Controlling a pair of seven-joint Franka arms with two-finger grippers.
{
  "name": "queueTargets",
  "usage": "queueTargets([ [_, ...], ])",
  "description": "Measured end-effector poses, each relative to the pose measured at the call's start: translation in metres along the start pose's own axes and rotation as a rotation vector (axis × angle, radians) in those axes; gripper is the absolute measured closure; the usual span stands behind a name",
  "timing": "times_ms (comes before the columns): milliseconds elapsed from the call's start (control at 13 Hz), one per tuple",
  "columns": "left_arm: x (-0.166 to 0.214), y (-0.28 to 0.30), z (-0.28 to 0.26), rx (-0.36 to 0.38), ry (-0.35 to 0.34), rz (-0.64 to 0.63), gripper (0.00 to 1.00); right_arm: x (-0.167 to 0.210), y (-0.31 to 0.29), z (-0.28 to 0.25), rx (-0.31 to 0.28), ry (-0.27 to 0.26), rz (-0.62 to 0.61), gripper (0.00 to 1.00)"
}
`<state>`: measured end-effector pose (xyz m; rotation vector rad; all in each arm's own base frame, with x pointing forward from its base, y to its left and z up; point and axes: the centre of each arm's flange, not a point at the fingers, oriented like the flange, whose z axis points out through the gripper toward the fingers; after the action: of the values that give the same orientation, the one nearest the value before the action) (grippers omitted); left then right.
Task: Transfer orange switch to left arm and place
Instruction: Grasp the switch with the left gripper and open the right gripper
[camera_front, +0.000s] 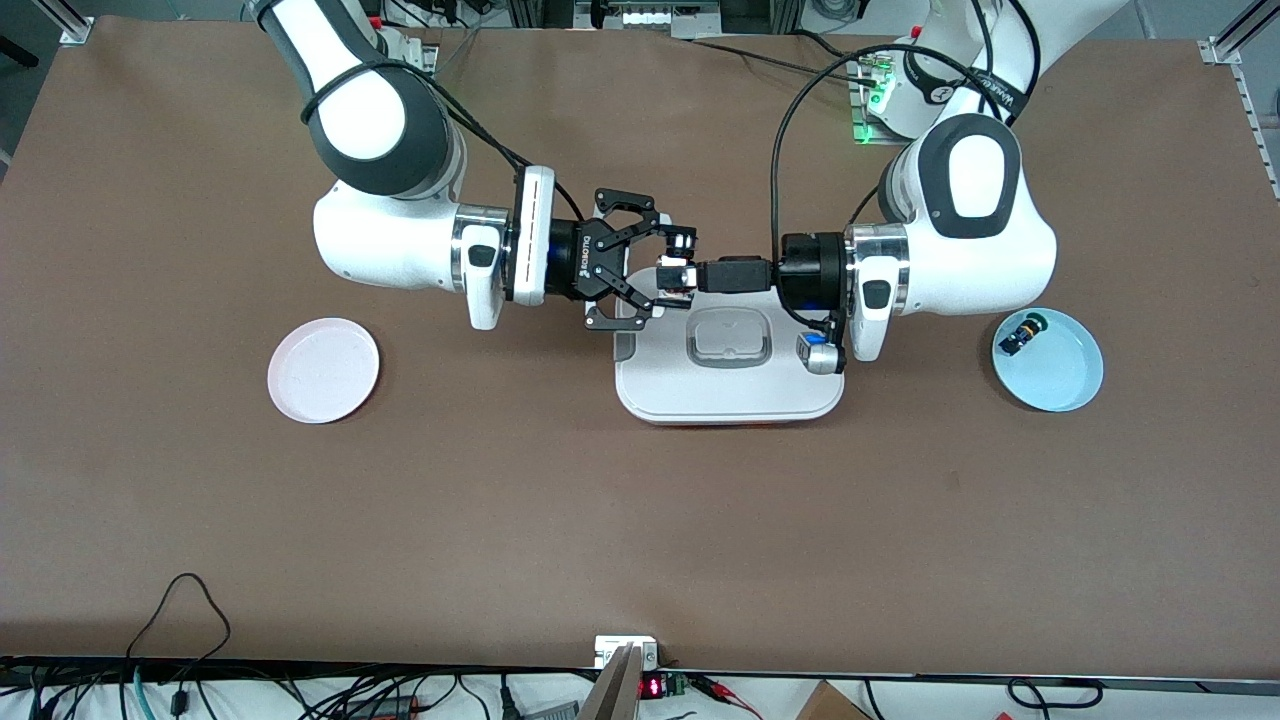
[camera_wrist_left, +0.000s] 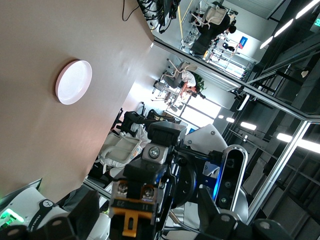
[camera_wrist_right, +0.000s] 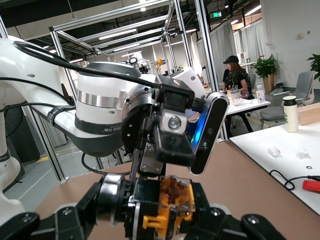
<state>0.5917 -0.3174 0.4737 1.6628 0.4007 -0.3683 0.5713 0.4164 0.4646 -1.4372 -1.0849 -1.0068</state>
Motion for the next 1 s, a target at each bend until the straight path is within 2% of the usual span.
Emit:
queueTargets([
  [309,-0.006,-0.008,0.001,0.018,-0.002,-0.009,0.14,0.0,-0.002,0.002,0.001,-0.002,0.0,0.25],
  [617,-0.002,-0.006,-0.026,0.003,-0.047,-0.015,0.15,-0.001,-0.001,0.002,-0.011,-0.005,-0.001,0.25],
  [849,-0.006,-0.005,-0.026,0.007,-0.05,-0.01,0.19,-0.002,-0.005,0.008,-0.005,-0.009,-0.002,0.25],
  [926,-0.007,-0.005,-0.026,0.008,-0.051,-0.011,0.25,-0.002,-0.006,0.009,-0.003,-0.009,-0.002,0.25],
  [1003,-0.007,-0.006,-0.026,0.009,-0.052,-0.012,0.25,-0.002,-0.007,0.009,-0.003,-0.009,-0.002,0.25],
])
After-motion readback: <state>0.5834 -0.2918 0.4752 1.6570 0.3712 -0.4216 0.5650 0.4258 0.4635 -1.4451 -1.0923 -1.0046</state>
